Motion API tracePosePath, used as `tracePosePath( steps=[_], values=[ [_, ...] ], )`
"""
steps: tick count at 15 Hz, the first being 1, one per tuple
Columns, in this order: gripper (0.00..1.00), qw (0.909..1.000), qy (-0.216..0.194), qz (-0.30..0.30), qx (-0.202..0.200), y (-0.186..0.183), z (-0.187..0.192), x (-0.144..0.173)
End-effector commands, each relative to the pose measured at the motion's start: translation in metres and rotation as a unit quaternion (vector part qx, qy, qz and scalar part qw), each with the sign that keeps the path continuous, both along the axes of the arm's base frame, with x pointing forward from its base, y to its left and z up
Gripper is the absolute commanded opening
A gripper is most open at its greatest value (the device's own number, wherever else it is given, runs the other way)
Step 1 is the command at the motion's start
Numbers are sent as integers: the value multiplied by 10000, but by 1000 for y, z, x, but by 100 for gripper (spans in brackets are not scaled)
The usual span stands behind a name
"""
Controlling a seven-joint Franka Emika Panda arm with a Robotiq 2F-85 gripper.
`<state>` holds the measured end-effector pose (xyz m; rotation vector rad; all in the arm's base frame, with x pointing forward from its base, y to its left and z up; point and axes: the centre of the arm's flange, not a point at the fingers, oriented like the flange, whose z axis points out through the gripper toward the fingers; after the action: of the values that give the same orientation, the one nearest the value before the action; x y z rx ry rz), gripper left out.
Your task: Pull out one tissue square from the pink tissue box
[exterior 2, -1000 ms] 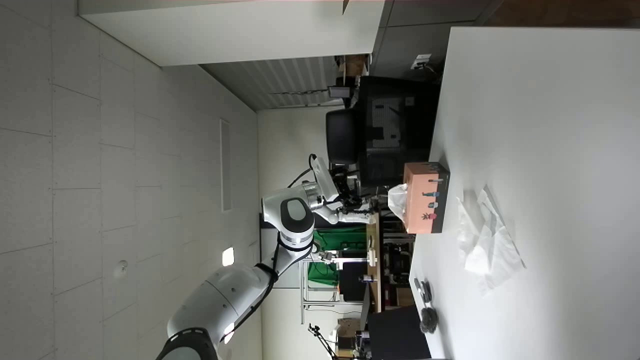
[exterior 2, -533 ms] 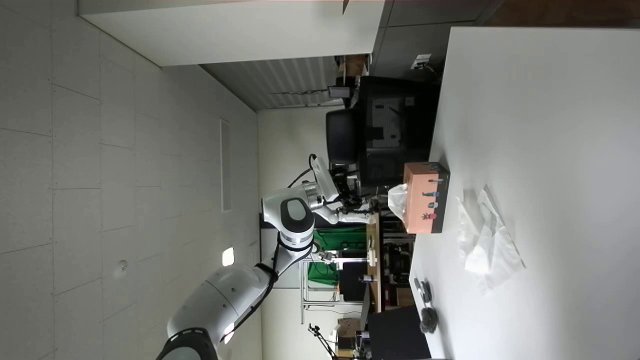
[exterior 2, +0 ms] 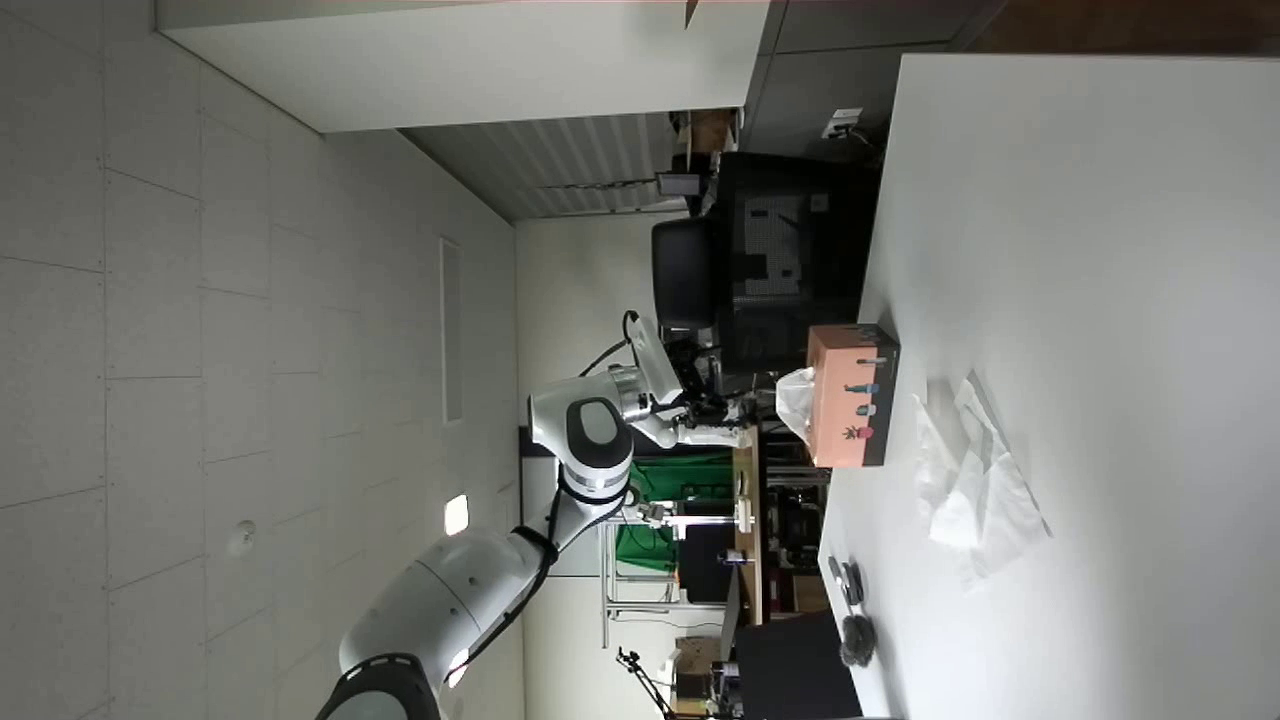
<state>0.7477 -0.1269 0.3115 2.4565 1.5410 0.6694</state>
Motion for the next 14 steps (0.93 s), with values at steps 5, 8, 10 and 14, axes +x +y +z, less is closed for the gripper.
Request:
tracePosePath(
  steps=[5, 8, 10, 14],
  values=[
    [100, 9875, -162, 1441, 613, 19, -36, 18],
    [100, 9819, -148, 1801, 560, 24, -52, 23],
    [100, 9782, -210, 2021, 423, 24, -60, 25],
    [100, 9707, -477, 2341, 250, 29, -74, 27]
  ],
)
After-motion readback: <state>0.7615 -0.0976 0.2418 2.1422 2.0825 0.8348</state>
